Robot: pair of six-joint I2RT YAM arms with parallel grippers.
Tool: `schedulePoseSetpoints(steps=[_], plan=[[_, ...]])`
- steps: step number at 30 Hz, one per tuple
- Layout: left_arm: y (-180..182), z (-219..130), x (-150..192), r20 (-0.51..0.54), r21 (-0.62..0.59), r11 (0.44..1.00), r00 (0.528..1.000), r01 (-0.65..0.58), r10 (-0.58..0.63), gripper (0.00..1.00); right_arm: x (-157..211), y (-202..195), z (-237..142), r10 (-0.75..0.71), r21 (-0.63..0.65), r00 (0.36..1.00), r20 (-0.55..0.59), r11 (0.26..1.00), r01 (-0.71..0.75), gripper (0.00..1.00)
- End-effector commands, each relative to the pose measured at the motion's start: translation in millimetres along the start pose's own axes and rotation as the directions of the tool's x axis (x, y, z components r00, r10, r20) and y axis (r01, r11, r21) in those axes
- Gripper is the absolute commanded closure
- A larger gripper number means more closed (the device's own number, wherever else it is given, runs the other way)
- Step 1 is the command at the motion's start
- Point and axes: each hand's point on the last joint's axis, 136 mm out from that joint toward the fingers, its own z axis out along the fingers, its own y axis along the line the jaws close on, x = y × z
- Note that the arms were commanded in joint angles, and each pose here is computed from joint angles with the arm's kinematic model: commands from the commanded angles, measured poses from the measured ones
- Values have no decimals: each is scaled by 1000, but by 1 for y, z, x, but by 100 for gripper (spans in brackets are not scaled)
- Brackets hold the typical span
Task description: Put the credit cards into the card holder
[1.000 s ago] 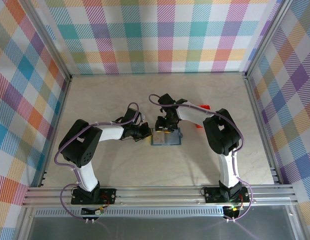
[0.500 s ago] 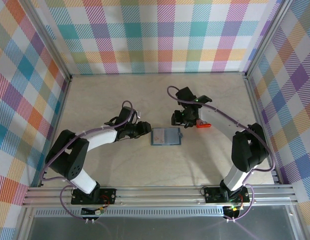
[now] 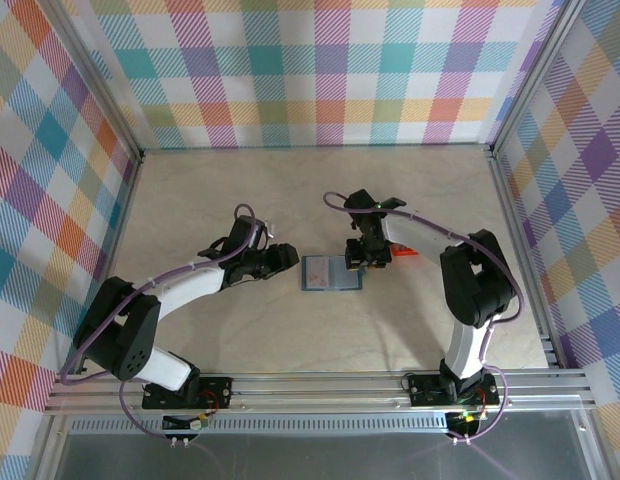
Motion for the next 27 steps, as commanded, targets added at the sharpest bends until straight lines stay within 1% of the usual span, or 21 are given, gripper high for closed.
schedulePoseSetpoints(steps=[1,12,16,20,23,27], plan=[[3,-3,7,-8,-12,1000,1000,3,-3,51,-6,0,0,4,0,1000,2,1000,-4,56],[4,-2,8,-11,-21,1000,1000,4,-4,54,-6,-19,-8,46,12,998,32,999,-47,66],[6,-2,7,-11,-32,999,1000,1,-1,54,-4,-23,-7,54,12,998,26,998,-54,75],[14,-2,8,-22,-85,996,1000,6,-8,54,-3,-26,-8,54,9,998,28,998,-55,85],[13,-1,7,-21,-79,997,1000,6,-7,54,-1,-29,-8,52,5,998,25,999,-52,100],[7,1,5,-25,-62,998,1000,2,-4,50,2,-32,-6,51,-15,998,21,999,-51,100]])
